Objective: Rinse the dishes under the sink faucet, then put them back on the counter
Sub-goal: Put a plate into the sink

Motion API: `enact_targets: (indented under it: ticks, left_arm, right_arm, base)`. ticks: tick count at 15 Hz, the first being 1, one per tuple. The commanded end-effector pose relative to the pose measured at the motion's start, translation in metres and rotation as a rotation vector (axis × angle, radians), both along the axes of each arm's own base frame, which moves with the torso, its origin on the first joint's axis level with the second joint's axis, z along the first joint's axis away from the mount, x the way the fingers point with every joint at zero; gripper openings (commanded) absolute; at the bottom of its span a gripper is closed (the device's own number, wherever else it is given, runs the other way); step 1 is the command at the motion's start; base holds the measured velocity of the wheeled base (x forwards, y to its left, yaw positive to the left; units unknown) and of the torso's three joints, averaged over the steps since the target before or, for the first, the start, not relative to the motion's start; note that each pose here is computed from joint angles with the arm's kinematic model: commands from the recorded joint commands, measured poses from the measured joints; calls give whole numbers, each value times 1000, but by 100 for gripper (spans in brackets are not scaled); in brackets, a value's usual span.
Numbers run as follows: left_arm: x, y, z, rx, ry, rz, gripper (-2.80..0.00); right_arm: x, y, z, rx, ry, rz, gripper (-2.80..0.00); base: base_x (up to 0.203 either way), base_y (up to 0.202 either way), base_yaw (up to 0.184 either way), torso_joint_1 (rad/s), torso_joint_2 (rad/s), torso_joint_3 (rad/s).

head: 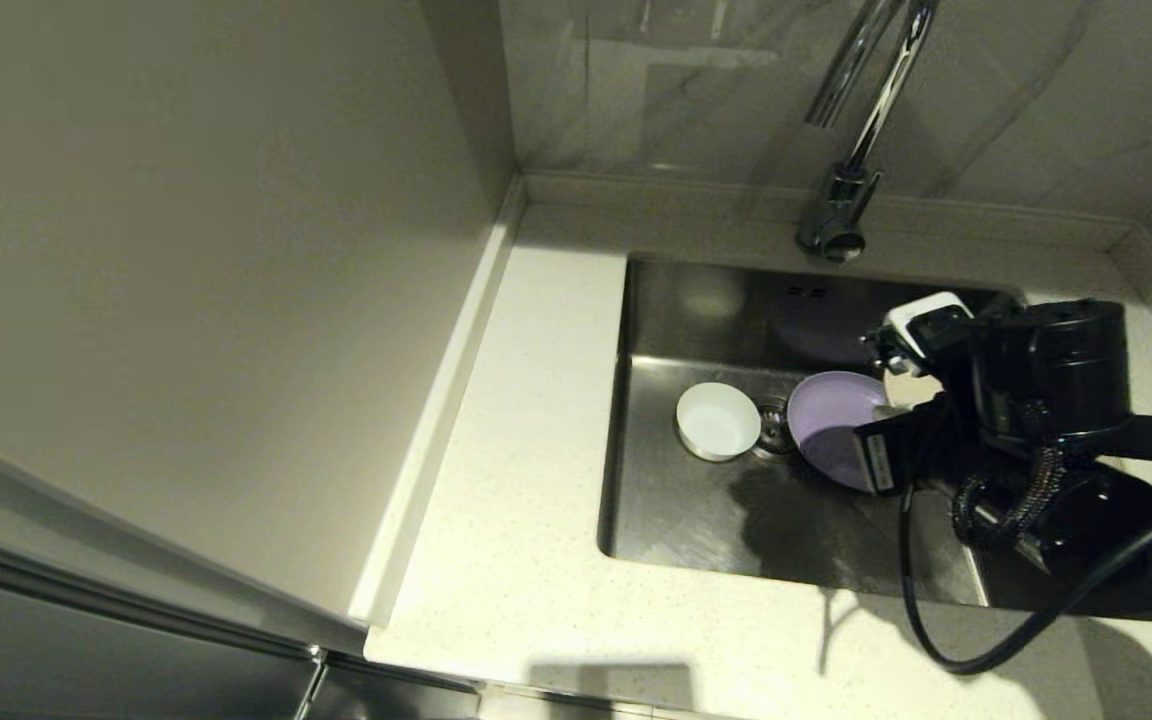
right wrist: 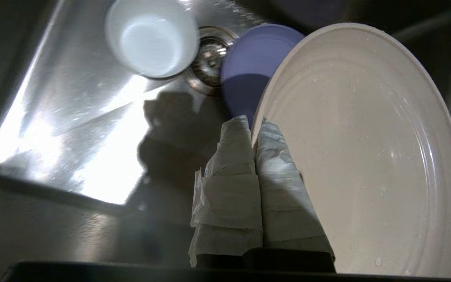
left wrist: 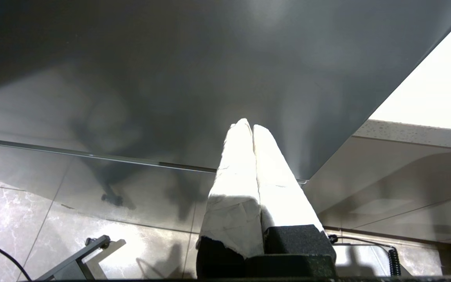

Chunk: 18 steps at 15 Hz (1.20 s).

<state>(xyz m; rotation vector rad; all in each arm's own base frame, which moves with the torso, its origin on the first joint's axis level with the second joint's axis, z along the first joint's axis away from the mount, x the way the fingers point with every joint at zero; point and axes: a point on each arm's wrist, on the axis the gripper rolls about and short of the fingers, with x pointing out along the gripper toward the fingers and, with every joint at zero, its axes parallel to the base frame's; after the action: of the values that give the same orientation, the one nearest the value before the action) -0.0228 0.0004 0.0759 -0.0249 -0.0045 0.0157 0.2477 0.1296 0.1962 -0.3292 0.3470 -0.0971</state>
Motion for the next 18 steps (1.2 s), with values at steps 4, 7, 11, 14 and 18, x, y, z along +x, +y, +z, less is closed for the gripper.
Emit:
enact_targets:
  ticks: [4, 7, 11, 14, 18]
  left_arm:
    - [0, 0, 0, -1, -3, 1, -280]
    - [0, 0, 0, 0, -3, 1, -280]
    - [0, 0, 0, -1, -3, 1, -280]
    - [0, 0, 0, -1, -3, 1, -280]
    - [0, 0, 0, -1, -3, 1, -280]
  right_arm:
    - [18, 25, -33, -36, 94, 58, -280]
    - [28, 32, -48, -44, 135, 67, -280]
    - [45, 43, -64, -58, 167, 66, -280]
    - [56, 50, -77, -66, 187, 64, -280]
    - [82, 60, -92, -22, 206, 79, -280]
  base:
    - [0, 0, 0, 0, 0, 0]
    - [0, 0, 0, 0, 0, 0]
    - [0, 0, 0, 0, 0, 0]
    - [0, 0, 0, 0, 0, 0]
    - [0, 0, 0, 0, 0, 0]
